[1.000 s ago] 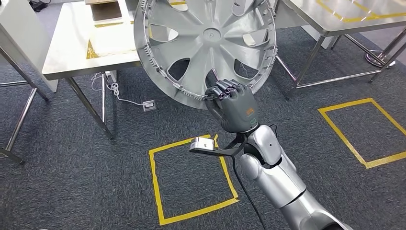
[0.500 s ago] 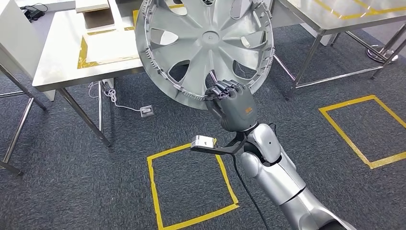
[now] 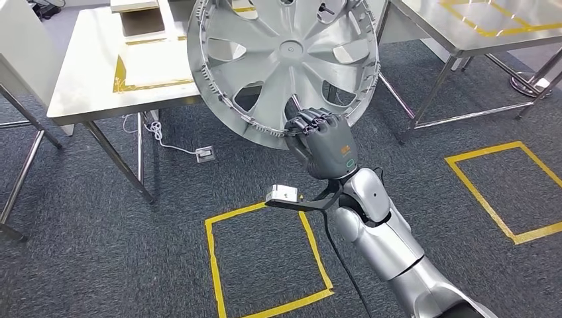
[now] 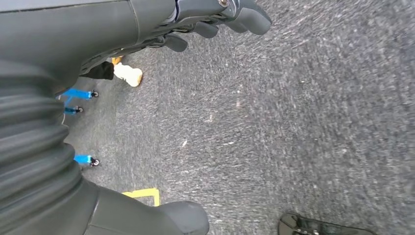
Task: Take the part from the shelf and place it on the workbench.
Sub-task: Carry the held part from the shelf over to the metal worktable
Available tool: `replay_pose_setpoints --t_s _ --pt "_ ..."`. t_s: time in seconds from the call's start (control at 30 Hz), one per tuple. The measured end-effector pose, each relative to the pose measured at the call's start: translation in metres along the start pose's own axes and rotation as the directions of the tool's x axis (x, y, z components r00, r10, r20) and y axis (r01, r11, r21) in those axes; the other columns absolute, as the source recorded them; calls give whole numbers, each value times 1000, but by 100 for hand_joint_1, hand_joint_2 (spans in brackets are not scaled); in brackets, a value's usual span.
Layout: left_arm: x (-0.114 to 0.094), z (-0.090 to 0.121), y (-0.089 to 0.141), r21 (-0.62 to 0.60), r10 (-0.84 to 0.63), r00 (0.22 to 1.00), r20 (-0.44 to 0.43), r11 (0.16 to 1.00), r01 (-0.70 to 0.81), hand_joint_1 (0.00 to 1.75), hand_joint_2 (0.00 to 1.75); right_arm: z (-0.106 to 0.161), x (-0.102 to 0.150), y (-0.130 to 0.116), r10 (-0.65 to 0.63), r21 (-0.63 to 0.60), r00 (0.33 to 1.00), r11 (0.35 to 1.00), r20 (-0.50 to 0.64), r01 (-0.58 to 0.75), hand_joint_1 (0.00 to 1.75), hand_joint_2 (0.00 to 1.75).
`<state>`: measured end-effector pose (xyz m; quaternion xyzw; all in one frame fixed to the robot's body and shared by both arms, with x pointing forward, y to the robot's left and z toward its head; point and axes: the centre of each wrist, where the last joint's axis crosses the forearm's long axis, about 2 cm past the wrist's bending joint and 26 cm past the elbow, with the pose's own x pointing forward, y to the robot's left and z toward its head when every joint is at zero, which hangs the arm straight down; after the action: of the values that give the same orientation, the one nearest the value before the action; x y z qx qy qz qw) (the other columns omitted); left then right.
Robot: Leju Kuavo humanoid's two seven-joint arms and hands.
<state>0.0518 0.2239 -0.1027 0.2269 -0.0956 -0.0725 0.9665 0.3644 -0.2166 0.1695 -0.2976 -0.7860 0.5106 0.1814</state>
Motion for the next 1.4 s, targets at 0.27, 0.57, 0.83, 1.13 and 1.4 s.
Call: replay_pose_setpoints --t_s 0.27,0.57,0.83,1.13,1.4 --pt "1 0 0 -1 -2 1000 -2 1000 2 0 175 7 1 2 1 -1 1000 1000 -23 -1 175 175" --pt "0 0 0 -5 -17 1000 8 1000 17 0 175 11 0 3 2 13 999 1000 -32 -2 175 175" --pt "1 0 0 -3 -38 998 45 999 38 0 175 26 -2 0 19 3 998 1000 -58 -19 175 175" --pt "2 -1 1 -7 -38 999 31 999 38 0 175 21 -5 -4 32 8 998 999 -48 -31 175 175" --pt "1 -2 3 -3 -51 998 33 999 51 0 175 19 -5 -3 19 -5 999 1000 -48 -20 175 175"
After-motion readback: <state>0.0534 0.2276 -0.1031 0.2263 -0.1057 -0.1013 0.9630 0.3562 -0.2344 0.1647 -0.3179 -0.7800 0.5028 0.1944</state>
